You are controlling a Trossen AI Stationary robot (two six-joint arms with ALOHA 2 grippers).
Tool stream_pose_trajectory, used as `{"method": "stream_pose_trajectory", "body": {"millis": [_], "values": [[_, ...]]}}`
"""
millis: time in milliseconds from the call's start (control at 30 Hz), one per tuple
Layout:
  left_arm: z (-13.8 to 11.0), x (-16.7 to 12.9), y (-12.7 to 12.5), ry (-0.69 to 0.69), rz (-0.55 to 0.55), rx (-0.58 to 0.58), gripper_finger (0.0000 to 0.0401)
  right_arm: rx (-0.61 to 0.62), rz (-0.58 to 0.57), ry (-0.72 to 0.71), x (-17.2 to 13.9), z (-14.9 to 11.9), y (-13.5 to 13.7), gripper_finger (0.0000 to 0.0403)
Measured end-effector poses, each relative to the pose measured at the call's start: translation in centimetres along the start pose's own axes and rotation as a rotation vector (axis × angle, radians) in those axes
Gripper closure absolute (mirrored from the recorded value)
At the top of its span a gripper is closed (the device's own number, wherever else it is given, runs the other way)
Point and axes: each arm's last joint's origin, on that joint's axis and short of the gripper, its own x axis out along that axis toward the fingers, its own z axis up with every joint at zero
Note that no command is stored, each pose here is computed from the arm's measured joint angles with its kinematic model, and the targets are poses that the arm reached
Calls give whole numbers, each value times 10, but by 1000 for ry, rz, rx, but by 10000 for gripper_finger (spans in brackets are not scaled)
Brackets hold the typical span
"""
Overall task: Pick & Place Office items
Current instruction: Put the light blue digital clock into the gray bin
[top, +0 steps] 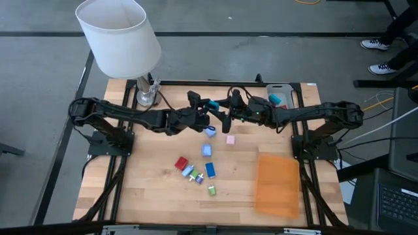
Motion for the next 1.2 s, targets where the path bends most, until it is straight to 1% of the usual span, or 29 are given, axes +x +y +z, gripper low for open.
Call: {"method": "stream_pose_trajectory", "body": {"millis": [133,267,400,533,733,800,967,1067,1133,1200], "values": [[-1,0,1,16,13,12,251,0,1,4,0,-1,-1,179],[-1,1,1,12,8,-2,251,0,0,4,0,-1,-2,178],[-1,1,1,14,11,-1,251,0,-11,2,0,0,-3,188],[-1,1,1,16,12,5,251,-12,-37,-2,0,0,-3,221],[-1,1,2,23,20,12,251,-14,-62,-6,0,0,-5,308],[-1,1,2,26,24,14,251,-2,-64,-8,0,0,-5,328],[-1,1,2,21,21,13,251,-4,-64,-6,0,0,-5,330],[-1,1,2,22,26,10,250,-19,-63,-1,0,-1,-5,323],[0,1,4,36,56,16,230,-31,-64,-2,0,0,-7,324],[0,0,6,55,83,26,191,-62,-65,0,1,1,-9,332]]}}
